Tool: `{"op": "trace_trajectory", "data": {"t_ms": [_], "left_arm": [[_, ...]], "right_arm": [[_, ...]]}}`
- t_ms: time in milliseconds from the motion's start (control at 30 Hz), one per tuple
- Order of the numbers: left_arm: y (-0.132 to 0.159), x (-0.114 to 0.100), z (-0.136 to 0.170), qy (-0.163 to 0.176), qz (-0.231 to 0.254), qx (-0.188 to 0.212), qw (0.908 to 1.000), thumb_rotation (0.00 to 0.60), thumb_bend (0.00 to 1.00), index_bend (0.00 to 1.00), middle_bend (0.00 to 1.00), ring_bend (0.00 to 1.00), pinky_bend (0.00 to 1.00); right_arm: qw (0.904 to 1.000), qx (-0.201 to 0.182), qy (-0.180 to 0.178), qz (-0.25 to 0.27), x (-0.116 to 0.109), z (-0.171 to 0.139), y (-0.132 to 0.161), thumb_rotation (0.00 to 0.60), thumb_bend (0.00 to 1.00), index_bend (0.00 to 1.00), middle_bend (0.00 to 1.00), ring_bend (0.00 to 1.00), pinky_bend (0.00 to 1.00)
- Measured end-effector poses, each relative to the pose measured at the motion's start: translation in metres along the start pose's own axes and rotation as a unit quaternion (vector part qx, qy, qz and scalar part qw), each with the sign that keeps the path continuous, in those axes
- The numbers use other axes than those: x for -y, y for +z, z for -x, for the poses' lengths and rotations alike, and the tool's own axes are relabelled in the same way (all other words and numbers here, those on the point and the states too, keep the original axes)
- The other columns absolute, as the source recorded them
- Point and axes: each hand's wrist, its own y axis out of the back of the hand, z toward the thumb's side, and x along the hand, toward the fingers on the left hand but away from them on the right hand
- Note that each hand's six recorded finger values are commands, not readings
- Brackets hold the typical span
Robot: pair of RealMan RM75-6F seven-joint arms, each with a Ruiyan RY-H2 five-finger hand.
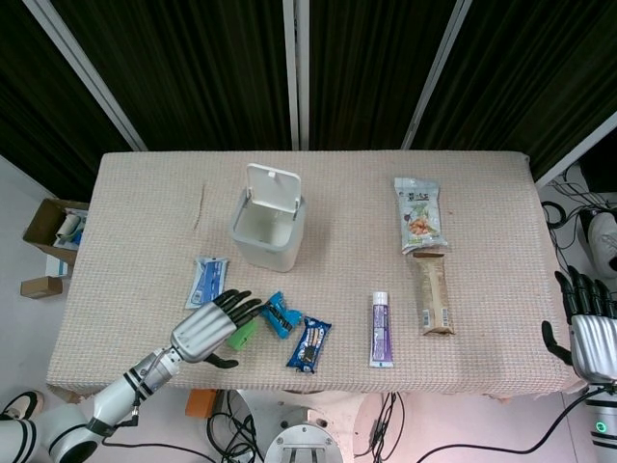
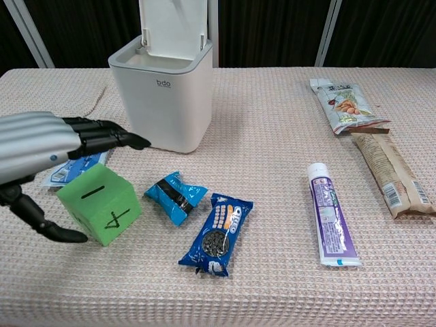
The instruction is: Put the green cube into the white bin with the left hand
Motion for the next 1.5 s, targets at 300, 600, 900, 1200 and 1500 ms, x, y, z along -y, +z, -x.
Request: {"op": "trace_trajectory", "data": {"t_ms": [300,600,900,1200,1500], "left_arm": [[-0.004,0.023,-0.019,-0.029,-0.015,0.007,0.9994,0.582,0.12,0.06,0.11,0.07,0.18],[-0.013,0.032,-0.021,-0.049,-0.012,-0.011,0.9987,0.6,0.29,0.35,0.32,0.27,0.54],[-0.014,0.01,-0.022,-0.002,-0.009,-0.017,0.9998,0.6,0.35,0.58,0.53,0.45,0.72],[-0.03,-0.091,-0.027,0.176,0.015,-0.031,0.9837,0.6,0.35,0.58,0.53,0.45,0.7],[-0.055,-0.157,-0.063,0.242,0.042,-0.054,0.9679,0.6,0.35,0.58,0.54,0.45,0.7]], "right_arm": [[1.0,0.003,0.003,0.002,0.001,0.0,-0.002,0.6,0.36,0.0,0.0,0.0,0.0],[1.0,0.005,0.007,0.004,0.003,0.001,-0.003,0.6,0.36,0.0,0.0,0.0,0.0],[1.0,0.004,0.007,0.004,0.002,0.0,-0.003,0.6,0.36,0.0,0.0,0.0,0.0],[1.0,-0.001,0.008,0.004,0.004,0.0,0.0,0.6,0.36,0.0,0.0,0.0,0.0],[0.9999,-0.005,0.009,0.003,0.003,0.001,0.004,0.6,0.36,0.0,0.0,0.0,0.0]]}}
